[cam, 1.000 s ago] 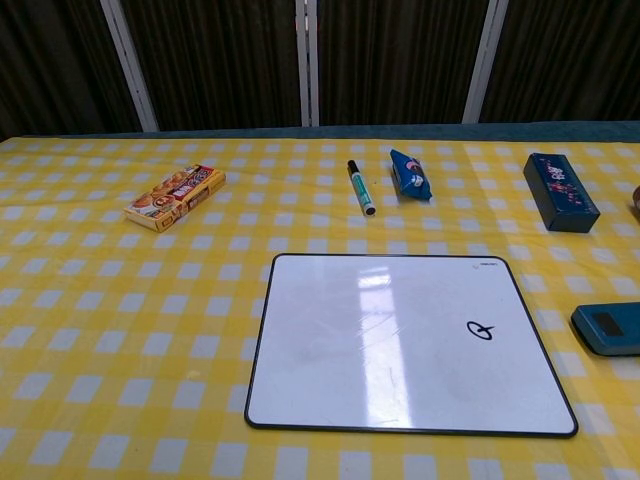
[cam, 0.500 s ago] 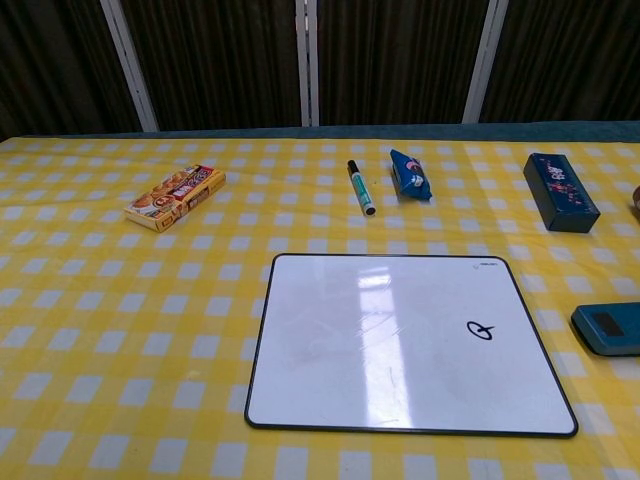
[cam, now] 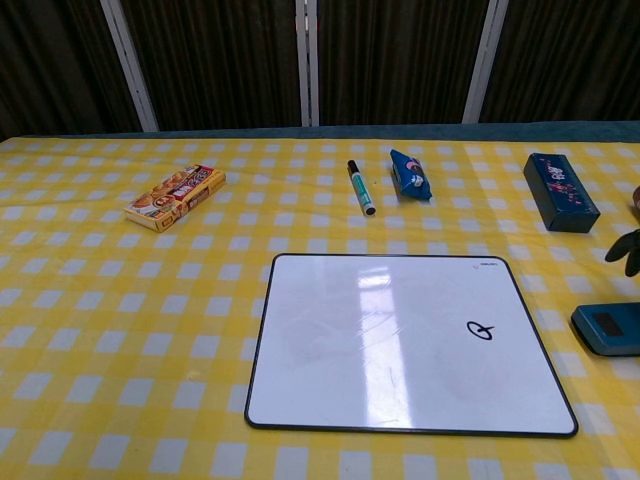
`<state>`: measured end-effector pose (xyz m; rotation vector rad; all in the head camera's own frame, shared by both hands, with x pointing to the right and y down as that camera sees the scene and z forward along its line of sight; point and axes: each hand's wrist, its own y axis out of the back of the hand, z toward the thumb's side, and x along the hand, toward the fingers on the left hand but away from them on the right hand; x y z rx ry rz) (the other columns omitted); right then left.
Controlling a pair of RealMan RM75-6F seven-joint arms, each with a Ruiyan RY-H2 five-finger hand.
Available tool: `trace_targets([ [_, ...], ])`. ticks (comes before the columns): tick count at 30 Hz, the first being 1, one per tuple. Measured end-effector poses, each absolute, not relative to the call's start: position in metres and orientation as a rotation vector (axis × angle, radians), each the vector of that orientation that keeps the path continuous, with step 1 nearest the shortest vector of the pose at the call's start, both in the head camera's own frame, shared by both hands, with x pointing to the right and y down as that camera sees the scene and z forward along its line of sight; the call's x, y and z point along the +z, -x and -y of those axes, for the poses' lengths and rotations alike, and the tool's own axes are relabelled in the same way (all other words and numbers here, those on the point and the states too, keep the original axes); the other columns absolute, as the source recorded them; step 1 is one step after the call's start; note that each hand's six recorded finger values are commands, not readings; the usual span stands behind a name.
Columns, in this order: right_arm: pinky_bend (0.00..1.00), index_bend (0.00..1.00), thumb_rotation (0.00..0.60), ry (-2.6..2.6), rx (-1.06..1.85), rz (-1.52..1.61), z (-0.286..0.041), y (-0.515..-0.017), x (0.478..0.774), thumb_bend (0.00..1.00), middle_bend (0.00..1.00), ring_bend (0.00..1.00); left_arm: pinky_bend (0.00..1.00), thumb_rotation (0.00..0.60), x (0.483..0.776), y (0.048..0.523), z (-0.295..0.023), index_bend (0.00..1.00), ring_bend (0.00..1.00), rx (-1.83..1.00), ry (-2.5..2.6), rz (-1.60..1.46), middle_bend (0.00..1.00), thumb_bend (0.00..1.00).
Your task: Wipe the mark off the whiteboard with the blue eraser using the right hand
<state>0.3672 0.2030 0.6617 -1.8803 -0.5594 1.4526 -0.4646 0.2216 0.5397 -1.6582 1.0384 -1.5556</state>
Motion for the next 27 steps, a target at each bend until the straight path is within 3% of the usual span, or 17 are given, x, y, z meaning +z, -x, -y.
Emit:
trace_targets([
  [11,0.39,0.28,0.600,1.895,1.478,0.543,-0.206,-0.367,0.682,0.00,0.36,0.29,0.00,0.600,0.540,0.464,-0.221,0.00,0.00,-1.553,1.663,-1.039,0.00,0.00],
  [27,0.48,0.45,0.600,1.888,1.404,0.571,-0.198,-0.355,0.693,0.17,0.52,0.43,0.00,0.600,0.548,0.462,-0.222,0.00,0.00,-1.573,1.679,-1.011,0.00,0.00],
])
